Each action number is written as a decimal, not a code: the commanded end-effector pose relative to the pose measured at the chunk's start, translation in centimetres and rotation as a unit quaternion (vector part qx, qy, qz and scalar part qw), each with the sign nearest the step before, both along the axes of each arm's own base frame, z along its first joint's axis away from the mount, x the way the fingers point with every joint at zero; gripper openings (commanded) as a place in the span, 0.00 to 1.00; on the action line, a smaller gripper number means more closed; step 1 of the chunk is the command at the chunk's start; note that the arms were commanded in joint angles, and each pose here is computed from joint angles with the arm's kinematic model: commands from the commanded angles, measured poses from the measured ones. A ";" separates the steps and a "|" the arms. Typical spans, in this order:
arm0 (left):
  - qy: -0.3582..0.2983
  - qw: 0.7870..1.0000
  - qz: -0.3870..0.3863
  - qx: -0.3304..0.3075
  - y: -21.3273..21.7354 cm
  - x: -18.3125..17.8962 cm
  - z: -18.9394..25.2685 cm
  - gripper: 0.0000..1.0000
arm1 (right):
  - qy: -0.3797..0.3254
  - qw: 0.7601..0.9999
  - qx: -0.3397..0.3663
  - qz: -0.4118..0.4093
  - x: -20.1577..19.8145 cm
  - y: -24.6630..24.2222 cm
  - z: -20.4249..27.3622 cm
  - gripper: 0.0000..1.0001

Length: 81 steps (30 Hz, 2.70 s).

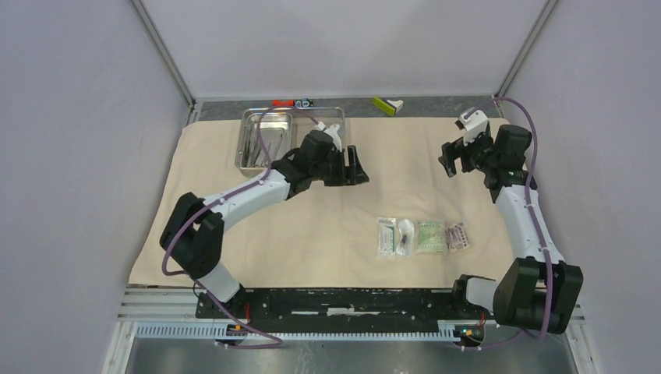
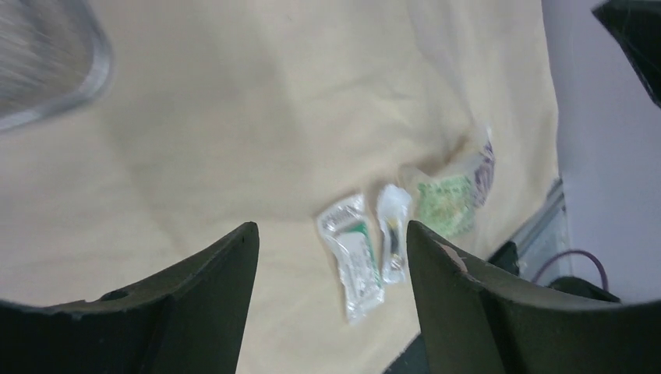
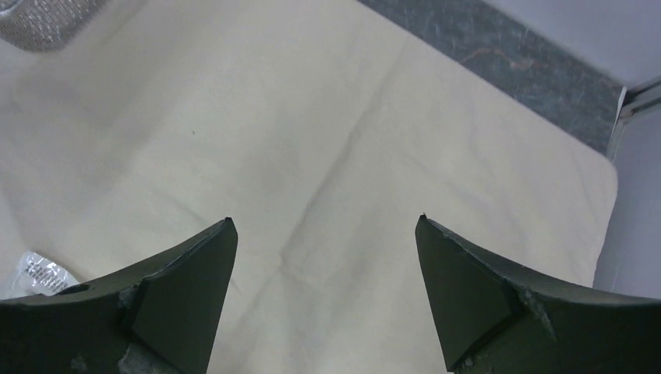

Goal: Open and lay out the surgical kit
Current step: Pick up the medical item from the container.

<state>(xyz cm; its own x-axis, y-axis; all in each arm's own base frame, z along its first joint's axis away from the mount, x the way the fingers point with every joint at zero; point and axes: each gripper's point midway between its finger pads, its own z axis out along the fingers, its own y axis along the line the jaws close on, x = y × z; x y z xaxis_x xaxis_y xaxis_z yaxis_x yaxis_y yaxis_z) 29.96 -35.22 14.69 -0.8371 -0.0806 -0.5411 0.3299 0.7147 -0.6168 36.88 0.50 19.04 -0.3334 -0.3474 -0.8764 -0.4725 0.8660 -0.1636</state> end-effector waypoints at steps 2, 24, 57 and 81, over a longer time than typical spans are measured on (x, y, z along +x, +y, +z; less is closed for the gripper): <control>-0.168 0.980 0.063 0.085 7.4 6.4 5.5 0.77 | -0.068 0.997 0.005 0.029 2.2 2.6 4.1 0.93; -0.081 0.948 0.106 0.288 26.3 17.8 1.8 1.00 | -0.056 0.992 -0.025 0.106 1.5 8.3 1.0 0.96; 0.020 0.909 0.055 0.412 33.8 23.5 -8.2 0.43 | 0.052 0.986 -0.068 0.141 2.5 7.8 -6.0 0.95; 0.063 0.925 0.038 0.374 33.9 22.0 -11.4 0.24 | 0.034 0.988 -0.073 0.134 2.1 7.6 -5.1 0.96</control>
<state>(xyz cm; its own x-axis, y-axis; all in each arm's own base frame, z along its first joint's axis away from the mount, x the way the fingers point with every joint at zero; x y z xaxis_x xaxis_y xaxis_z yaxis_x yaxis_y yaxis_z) 52.55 -1.23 4.49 -0.8982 0.1868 -0.3979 0.1789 0.9822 0.0571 38.18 7.95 11.48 -0.3384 -0.5543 -0.7604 -0.7084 0.6820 -0.1819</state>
